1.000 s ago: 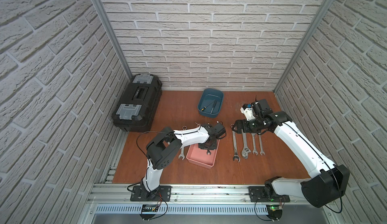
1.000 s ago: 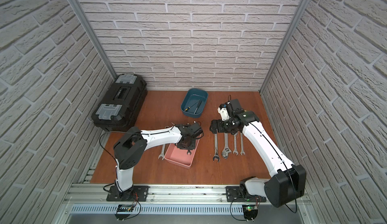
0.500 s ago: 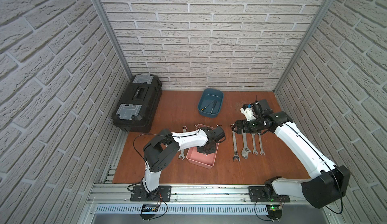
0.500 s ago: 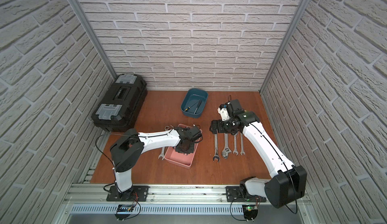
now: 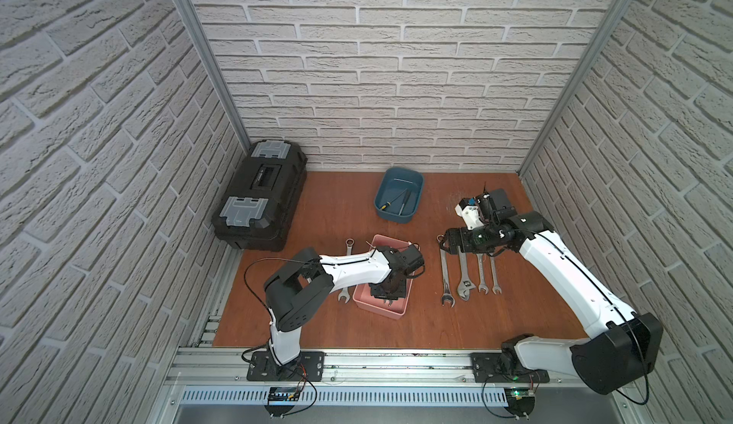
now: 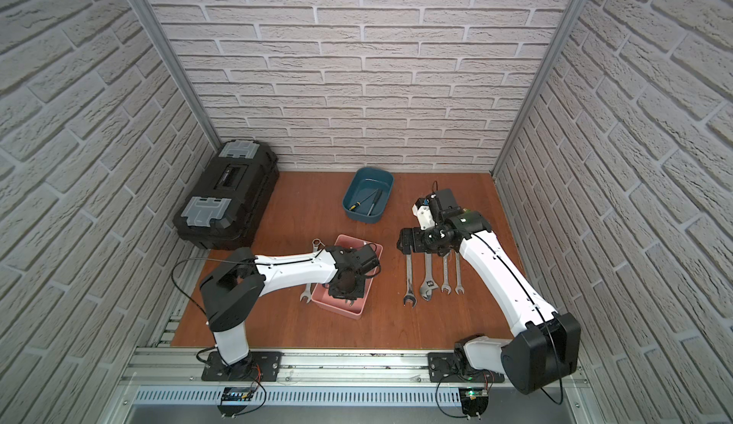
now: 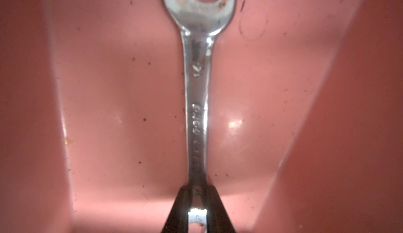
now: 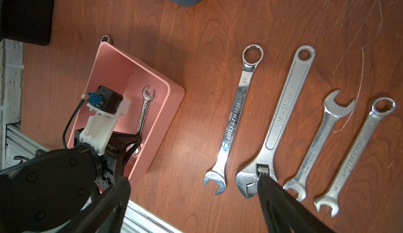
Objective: Take out the wrench from the storage box
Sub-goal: Pick up the wrench from the storage box.
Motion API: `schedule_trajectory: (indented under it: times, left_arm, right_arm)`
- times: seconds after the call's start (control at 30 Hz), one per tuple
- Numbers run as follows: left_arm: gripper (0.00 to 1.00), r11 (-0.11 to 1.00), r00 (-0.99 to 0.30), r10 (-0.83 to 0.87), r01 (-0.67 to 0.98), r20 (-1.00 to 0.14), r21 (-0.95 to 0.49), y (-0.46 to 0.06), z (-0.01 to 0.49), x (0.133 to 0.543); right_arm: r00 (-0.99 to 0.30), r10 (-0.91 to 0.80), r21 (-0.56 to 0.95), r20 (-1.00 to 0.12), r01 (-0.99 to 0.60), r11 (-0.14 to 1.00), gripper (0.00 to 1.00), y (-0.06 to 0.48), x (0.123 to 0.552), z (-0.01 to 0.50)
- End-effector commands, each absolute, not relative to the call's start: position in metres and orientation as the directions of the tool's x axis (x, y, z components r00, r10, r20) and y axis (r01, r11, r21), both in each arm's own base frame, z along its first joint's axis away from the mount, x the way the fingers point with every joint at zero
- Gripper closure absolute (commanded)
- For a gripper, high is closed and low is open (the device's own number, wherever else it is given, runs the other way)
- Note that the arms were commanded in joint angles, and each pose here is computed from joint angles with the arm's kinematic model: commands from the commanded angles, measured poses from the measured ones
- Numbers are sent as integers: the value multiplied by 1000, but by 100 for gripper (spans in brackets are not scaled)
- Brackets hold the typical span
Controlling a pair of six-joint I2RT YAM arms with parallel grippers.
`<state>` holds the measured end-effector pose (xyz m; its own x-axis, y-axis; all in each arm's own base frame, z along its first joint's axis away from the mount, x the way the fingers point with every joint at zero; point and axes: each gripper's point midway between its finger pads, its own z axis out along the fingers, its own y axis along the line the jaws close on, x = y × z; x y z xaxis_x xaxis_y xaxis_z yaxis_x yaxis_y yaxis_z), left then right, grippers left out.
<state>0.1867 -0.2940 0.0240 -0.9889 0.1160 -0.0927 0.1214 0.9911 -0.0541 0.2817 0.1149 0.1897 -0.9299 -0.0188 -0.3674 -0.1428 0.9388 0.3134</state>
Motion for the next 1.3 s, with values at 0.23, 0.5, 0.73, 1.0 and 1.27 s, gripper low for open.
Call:
schedule_trajectory:
  times: [0.23, 0.5, 0.73, 1.0, 1.27]
  left_arm:
    - [71, 994, -989, 104, 107, -107, -22, -285, 28, 220]
    - [66, 993, -991, 105, 109, -77, -45, -289, 12, 228]
    - [71, 990, -990, 143, 143, 2, 10, -281, -9, 213]
    - [85, 984, -981, 177, 177, 86, 0, -281, -29, 197]
    - [95, 981, -981, 194, 194, 7, -14, -295, 3, 215]
  right_arm:
    - [-918, -14, 326, -396, -156, 932, 4, 116, 286, 197]
    - [-919, -18, 327, -395, -159, 931, 4, 117, 287, 197]
    - [-919, -19, 328, -394, -160, 931, 4, 117, 288, 197]
    - [-920, -14, 332, -392, -156, 930, 4, 117, 287, 196]
    - [-918, -8, 336, -395, -153, 929, 4, 117, 285, 197]
